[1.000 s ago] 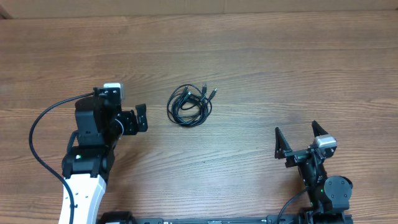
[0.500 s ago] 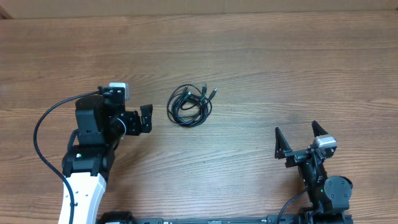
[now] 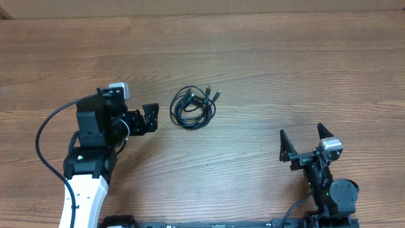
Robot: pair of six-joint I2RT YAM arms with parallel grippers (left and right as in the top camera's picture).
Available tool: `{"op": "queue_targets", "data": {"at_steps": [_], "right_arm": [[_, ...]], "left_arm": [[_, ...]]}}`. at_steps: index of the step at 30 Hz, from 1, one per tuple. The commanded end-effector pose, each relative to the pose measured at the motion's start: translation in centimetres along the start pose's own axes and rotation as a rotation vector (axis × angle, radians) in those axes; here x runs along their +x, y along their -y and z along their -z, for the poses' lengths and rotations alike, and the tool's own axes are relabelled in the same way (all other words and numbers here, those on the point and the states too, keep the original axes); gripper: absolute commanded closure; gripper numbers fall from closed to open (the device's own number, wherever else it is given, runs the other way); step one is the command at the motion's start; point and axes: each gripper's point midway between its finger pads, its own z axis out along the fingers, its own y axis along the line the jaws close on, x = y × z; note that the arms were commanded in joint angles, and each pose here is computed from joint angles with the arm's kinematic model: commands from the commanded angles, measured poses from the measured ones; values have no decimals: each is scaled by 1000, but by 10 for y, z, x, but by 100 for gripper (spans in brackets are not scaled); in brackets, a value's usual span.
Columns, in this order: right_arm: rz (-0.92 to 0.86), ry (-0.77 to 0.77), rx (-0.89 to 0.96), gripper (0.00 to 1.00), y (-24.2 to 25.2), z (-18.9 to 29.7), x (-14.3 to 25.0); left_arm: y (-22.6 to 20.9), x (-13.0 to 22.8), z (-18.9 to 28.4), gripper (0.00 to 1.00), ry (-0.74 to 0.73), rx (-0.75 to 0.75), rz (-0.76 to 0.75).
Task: Untangle cables
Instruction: 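Move the left gripper forward to the black cable bundle, then grasp the black cable bundle with the left gripper and lift it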
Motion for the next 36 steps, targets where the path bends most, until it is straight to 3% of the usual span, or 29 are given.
{"op": "queue_targets", "data": {"at_steps": [1, 7, 19, 27, 33, 36], "right_arm": [[5, 0, -10, 0, -2, 0, 3], [6, 4, -9, 0, -2, 0, 2], [-112, -22, -7, 0, -2, 2, 1], [-135, -153, 13, 0, -2, 10, 7], [-313, -322, 59, 0, -2, 16, 21], [-361, -383, 78, 0, -2, 15, 23]], "left_arm": [[13, -8, -4, 0, 2, 57, 39], [34, 2, -20, 4, -57, 90, -57], [53, 2, -43, 4, -198, -44, -309], [77, 52, -70, 9, -361, 17, -457], [89, 76, -86, 9, -421, 47, -506], [90, 81, -90, 16, -436, 49, -512]]}}
